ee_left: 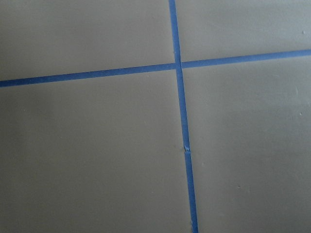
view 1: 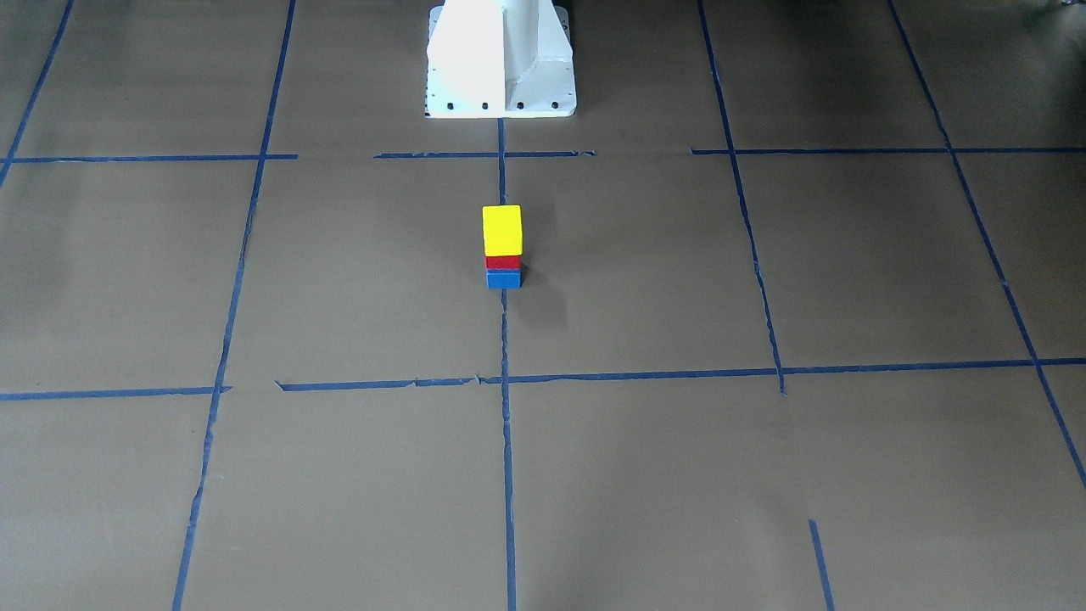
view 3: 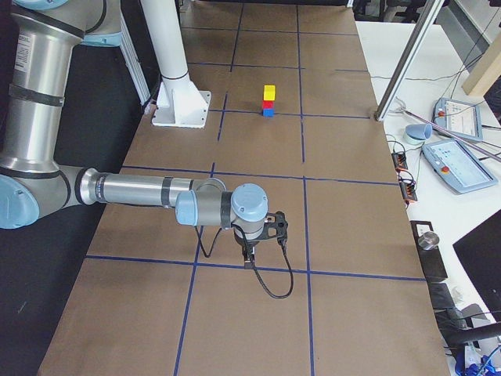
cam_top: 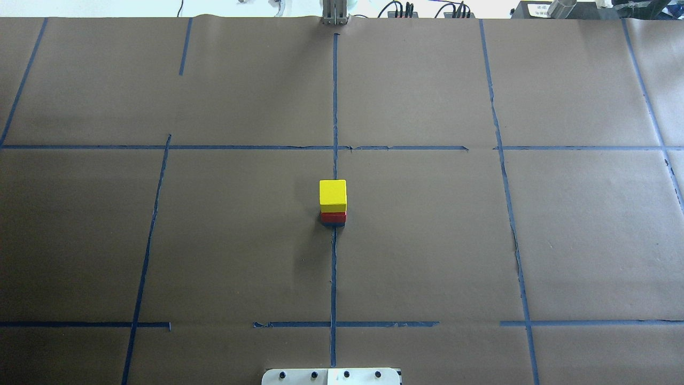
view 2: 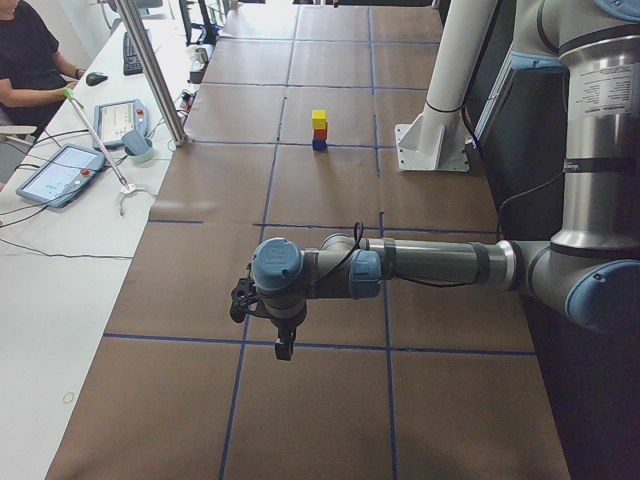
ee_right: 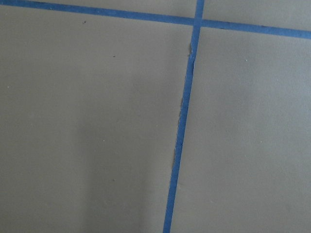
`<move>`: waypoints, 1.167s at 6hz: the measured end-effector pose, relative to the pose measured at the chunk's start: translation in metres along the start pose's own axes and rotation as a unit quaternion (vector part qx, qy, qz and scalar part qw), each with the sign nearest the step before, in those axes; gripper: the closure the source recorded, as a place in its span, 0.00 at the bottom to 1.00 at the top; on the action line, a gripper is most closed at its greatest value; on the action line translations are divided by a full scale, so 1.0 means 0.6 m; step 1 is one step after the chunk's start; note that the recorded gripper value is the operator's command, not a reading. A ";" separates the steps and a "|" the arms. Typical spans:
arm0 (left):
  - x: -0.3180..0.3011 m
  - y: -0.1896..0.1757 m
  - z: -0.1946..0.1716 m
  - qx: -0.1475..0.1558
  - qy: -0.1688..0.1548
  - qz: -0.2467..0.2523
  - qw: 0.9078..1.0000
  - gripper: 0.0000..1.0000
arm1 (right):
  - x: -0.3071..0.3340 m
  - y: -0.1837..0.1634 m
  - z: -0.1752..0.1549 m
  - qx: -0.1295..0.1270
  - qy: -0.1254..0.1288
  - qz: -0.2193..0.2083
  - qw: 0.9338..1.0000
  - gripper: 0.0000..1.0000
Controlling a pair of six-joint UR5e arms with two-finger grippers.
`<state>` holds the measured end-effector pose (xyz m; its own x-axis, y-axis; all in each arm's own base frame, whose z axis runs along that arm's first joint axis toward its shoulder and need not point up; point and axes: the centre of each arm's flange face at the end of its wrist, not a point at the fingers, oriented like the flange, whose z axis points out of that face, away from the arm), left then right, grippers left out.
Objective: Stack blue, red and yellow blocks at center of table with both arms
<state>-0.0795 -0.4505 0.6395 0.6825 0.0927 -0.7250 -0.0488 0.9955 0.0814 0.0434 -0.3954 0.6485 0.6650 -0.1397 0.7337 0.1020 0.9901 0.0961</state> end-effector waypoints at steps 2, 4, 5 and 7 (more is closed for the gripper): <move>0.022 0.006 -0.021 0.007 -0.014 0.011 1.000 0.00 | -0.005 -0.009 -0.008 0.005 0.006 -0.004 1.000 0.00; 0.020 0.018 -0.015 -0.008 -0.014 -0.003 1.000 0.00 | -0.006 -0.008 -0.009 0.005 0.008 -0.003 1.000 0.00; 0.017 0.027 -0.009 -0.014 -0.013 -0.015 1.000 0.00 | -0.010 -0.007 -0.012 0.007 0.009 -0.004 1.000 0.00; 0.013 0.047 -0.001 -0.016 -0.010 -0.021 1.000 0.00 | -0.018 -0.009 -0.022 0.012 0.017 -0.002 1.000 0.00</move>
<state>-0.0760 -0.4218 0.6361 0.6986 0.0500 -0.7138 -0.0417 0.9987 0.0292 0.0456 -0.3997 0.6313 0.6898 -0.1432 0.7097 0.0867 0.9895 0.1153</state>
